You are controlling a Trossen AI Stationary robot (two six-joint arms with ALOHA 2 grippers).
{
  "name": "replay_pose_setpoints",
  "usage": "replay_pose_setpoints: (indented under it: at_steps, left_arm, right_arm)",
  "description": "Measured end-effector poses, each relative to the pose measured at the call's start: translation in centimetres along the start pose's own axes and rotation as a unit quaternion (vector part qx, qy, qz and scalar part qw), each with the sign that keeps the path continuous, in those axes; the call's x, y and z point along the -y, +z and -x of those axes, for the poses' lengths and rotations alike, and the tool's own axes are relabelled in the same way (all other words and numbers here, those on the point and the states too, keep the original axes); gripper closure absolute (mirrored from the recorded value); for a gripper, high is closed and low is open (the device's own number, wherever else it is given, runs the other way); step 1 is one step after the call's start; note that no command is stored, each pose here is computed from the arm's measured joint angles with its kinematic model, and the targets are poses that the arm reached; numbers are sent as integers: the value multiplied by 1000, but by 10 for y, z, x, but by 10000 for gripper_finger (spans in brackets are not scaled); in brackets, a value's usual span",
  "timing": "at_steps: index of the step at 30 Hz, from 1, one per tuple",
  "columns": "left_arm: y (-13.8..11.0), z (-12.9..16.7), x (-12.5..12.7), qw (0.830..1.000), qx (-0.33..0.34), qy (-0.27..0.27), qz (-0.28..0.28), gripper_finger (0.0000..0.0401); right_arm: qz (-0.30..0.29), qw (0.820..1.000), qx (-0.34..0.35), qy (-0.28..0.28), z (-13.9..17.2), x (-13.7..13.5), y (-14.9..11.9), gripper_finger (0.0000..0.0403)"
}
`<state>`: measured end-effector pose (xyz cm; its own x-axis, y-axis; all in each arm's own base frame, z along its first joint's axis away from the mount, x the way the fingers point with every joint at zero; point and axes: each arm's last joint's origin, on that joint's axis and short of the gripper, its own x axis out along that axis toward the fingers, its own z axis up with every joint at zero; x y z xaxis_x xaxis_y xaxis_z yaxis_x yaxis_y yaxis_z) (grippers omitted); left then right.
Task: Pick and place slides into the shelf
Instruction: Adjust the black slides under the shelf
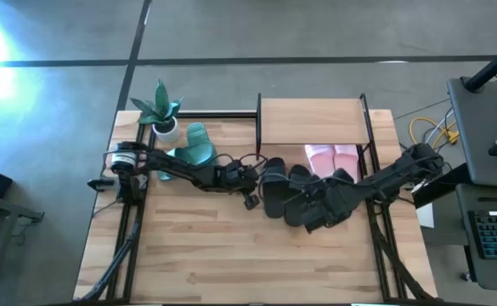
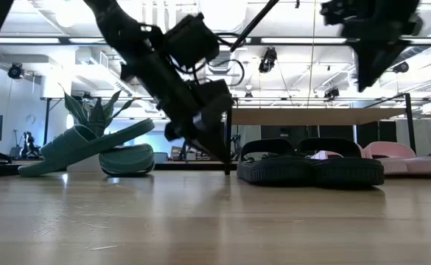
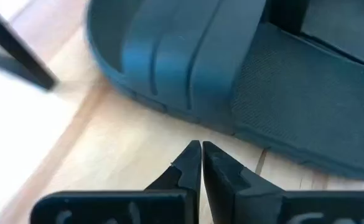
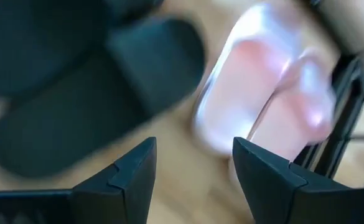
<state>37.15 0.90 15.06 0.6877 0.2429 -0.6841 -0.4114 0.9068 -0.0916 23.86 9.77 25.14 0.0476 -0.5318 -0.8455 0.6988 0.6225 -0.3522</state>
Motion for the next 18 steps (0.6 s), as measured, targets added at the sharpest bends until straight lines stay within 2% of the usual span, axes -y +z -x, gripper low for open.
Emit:
replay_pose_setpoints:
  at_steps: [2, 5, 8, 12, 15, 18]
  left_arm:
    - [2, 16, 0, 1000, -16, 4, -8, 400]
    - [4, 42, 12, 1000, -21, -12, -12, 400]
    - [-1, 65, 29, 999, -22, -36, -17, 400]
    - [-13, 87, 57, 997, -21, -75, -13, 400]
    - [-27, 99, 78, 995, -25, -93, -20, 400]
    - [-42, 110, 96, 994, -25, -101, -25, 400]
  right_arm:
    - [15, 999, -41, 22, 1, -4, -12, 205]
    - [6, 992, -93, 90, 0, -20, -37, 226]
    - [-61, 976, -119, 170, -7, -40, -62, 260]
    - [-177, 939, -117, 272, -15, -62, -78, 319]
    - [-231, 922, -95, 294, -25, -70, -81, 364]
    - [-240, 929, -88, 266, -40, -72, -82, 389]
